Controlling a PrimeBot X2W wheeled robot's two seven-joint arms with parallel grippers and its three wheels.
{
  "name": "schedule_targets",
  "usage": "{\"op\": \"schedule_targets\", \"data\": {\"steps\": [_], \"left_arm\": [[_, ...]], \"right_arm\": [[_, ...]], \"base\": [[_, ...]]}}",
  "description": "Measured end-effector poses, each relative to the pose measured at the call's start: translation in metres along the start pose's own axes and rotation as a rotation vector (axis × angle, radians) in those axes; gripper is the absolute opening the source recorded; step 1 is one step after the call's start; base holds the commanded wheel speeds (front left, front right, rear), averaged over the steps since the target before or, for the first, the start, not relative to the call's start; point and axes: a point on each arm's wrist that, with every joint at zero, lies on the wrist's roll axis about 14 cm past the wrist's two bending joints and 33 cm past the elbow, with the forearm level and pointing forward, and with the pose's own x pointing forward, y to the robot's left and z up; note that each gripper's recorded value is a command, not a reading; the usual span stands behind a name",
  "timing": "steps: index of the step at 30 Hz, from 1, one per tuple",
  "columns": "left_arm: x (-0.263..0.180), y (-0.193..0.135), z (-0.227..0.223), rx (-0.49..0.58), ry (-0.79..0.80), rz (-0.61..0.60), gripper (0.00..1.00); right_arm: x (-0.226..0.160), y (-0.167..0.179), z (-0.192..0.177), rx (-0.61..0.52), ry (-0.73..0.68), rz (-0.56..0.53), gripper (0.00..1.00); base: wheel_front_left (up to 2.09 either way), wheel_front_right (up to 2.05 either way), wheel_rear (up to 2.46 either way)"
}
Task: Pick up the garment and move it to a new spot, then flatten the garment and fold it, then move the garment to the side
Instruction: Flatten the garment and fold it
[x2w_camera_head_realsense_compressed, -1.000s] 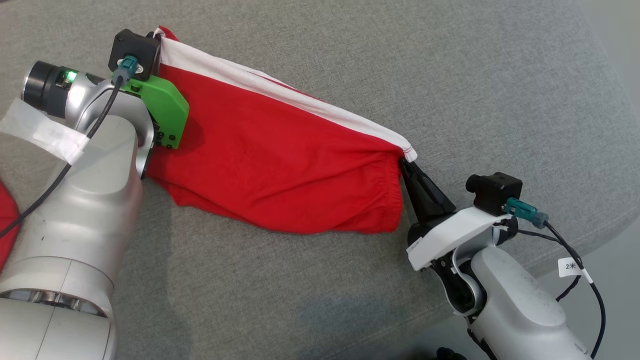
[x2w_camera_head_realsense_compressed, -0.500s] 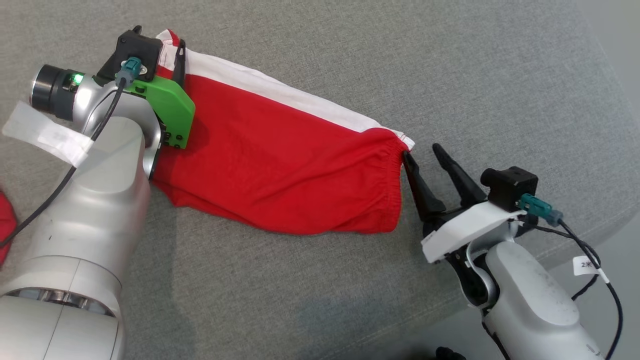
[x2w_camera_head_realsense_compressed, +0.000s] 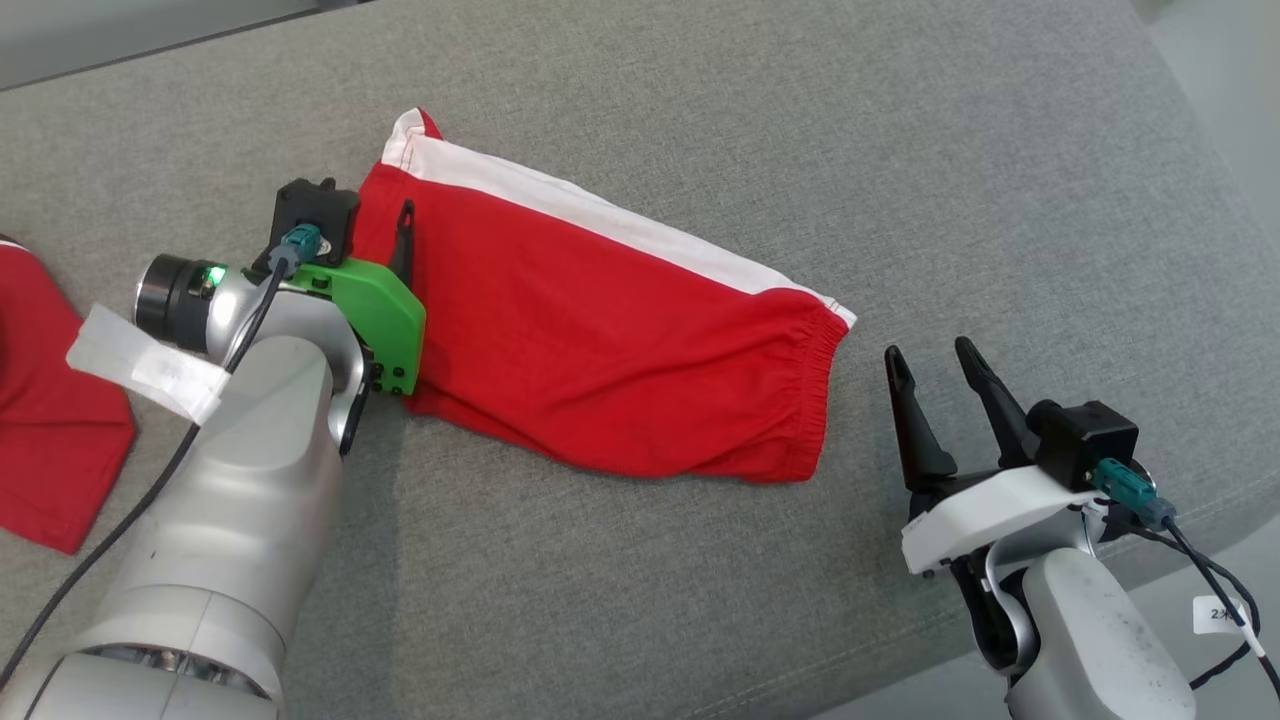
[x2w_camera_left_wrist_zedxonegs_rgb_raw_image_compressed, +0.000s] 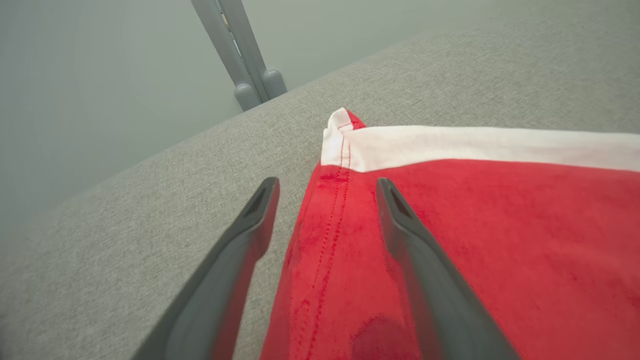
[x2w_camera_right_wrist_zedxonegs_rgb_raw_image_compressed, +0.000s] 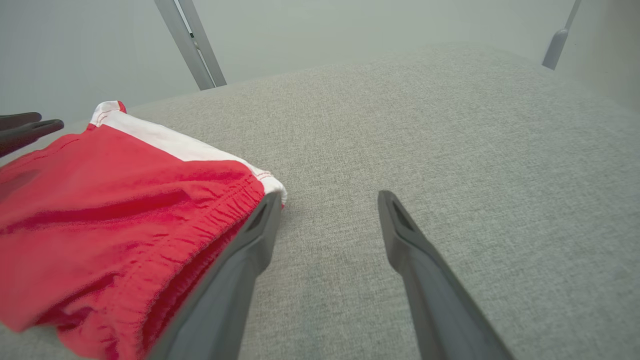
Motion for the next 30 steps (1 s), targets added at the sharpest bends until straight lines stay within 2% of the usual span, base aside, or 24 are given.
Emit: {"op": "schedule_targets", "data": {"steps": [5, 9, 14, 15, 16, 18, 19, 27, 30], "left_arm": [[-0.020, 0.006, -0.019, -0.043, 0.055, 0.042, 1.00], [-0.027, 0.010, -0.034, -0.064, 0.117, 0.067, 1.00], [-0.028, 0.011, -0.048, -0.095, 0.174, 0.086, 1.00], [-0.028, 0.009, -0.049, -0.098, 0.178, 0.084, 0.95], [-0.028, 0.009, -0.049, -0.097, 0.181, 0.082, 0.51], [-0.028, 0.006, -0.049, -0.099, 0.187, 0.077, 0.09], [-0.029, 0.004, -0.049, -0.100, 0.192, 0.074, 0.00], [-0.042, 0.001, -0.055, -0.124, 0.223, 0.073, 0.00], [-0.054, 0.003, -0.054, -0.183, 0.187, 0.105, 0.00]], "right_arm": [[-0.006, 0.008, -0.002, 0.018, 0.005, 0.018, 1.00], [-0.012, 0.030, -0.018, 0.021, 0.054, 0.080, 1.00], [-0.013, 0.023, -0.019, 0.012, 0.062, 0.070, 1.00], [-0.013, 0.022, -0.019, 0.011, 0.062, 0.069, 1.00], [-0.014, 0.022, -0.019, 0.012, 0.063, 0.068, 1.00], [-0.014, 0.022, -0.019, 0.012, 0.064, 0.068, 1.00], [-0.014, 0.022, -0.019, 0.012, 0.065, 0.067, 1.00], [-0.012, 0.030, -0.011, 0.030, 0.037, 0.087, 1.00], [-0.012, 0.030, -0.001, 0.038, 0.008, 0.086, 1.00]], "base": [[0.00, 0.00, 0.00], [0.00, 0.00, 0.00], [0.00, 0.00, 0.00], [0.00, 0.00, 0.00], [0.00, 0.00, 0.00], [0.00, 0.00, 0.00], [0.00, 0.00, 0.00], [0.00, 0.00, 0.00], [0.00, 0.00, 0.00]]}}
